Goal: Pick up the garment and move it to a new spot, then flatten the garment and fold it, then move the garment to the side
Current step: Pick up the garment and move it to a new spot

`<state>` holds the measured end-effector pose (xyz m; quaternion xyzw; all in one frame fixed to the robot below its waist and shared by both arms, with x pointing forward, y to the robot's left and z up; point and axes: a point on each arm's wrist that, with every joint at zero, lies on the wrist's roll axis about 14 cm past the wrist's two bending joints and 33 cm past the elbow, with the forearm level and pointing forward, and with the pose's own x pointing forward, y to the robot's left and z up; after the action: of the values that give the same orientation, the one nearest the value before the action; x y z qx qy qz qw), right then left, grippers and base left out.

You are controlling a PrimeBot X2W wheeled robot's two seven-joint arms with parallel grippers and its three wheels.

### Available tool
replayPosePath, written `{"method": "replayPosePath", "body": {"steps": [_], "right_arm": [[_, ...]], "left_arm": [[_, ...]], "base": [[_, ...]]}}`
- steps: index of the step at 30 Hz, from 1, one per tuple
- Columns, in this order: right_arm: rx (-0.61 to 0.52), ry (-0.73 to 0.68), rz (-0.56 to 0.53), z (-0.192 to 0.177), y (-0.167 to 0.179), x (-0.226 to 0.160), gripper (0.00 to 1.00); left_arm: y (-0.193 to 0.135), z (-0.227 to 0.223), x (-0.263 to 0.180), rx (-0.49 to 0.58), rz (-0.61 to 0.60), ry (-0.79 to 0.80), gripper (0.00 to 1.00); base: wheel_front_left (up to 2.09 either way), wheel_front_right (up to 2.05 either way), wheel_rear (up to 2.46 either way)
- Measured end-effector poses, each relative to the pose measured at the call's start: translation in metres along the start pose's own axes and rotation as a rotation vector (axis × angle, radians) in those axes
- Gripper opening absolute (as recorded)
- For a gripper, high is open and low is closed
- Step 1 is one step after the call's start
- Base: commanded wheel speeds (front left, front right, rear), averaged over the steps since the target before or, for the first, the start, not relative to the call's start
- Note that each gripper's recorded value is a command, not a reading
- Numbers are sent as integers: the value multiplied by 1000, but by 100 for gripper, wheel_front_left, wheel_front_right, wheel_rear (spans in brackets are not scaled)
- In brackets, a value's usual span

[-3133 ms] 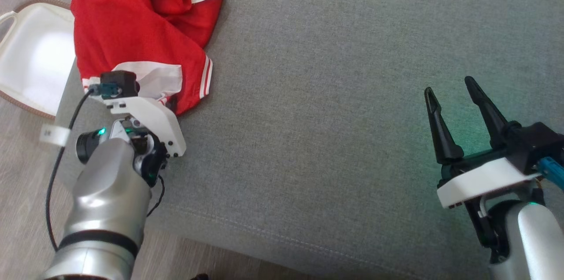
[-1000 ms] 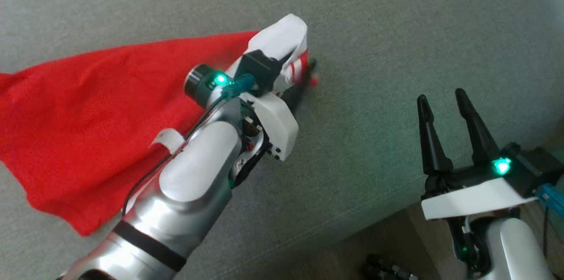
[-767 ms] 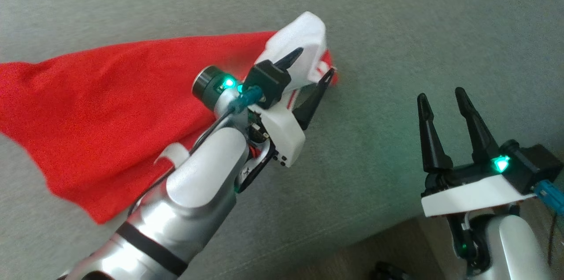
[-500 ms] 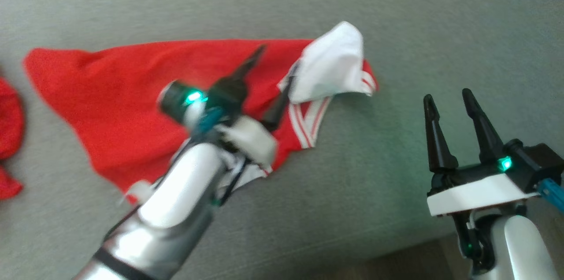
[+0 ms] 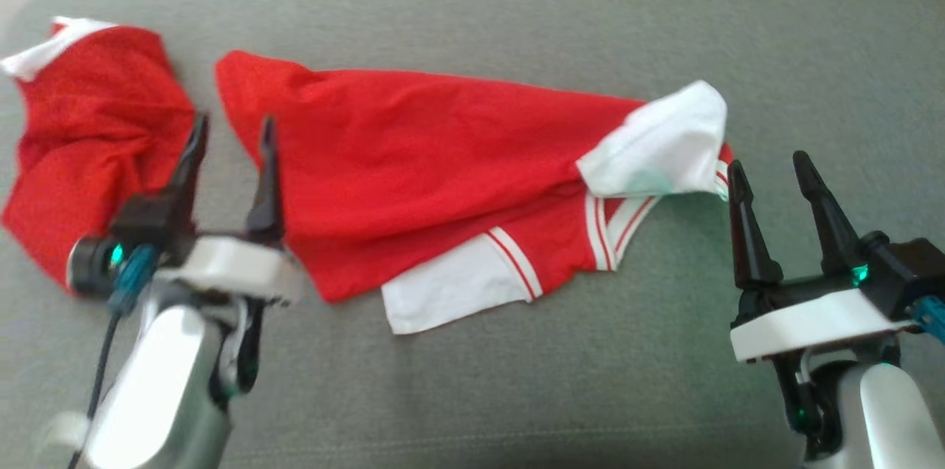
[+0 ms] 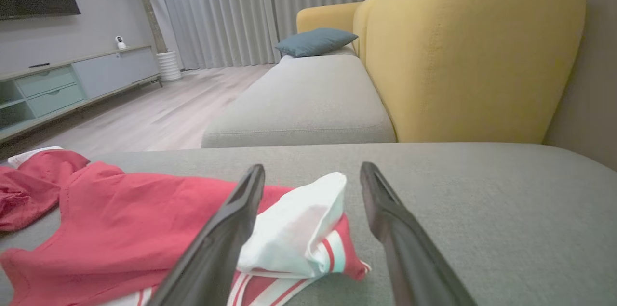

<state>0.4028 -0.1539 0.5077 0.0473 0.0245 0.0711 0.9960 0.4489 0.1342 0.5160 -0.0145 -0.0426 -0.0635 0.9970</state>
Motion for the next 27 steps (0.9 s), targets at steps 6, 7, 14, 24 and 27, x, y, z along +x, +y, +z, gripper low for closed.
{"method": "replayPosePath", "body": {"steps": [6,7,14,24,27], "right_arm": [[-1,17,24,-2,10,-9,100],[-1,19,26,-2,11,-11,100],[-4,18,20,1,11,-29,100],[1,26,0,1,7,-50,100],[0,29,-3,1,6,-50,100]], "left_arm": [[29,1,-35,6,72,11,100],[29,2,-40,7,72,11,100],[22,-1,-70,32,55,24,100],[15,-4,-95,41,46,37,100],[13,-4,-96,41,41,39,100]], "base": [[0,0,0],[0,0,0],[0,0,0],[0,0,0],[0,0,0]]}}
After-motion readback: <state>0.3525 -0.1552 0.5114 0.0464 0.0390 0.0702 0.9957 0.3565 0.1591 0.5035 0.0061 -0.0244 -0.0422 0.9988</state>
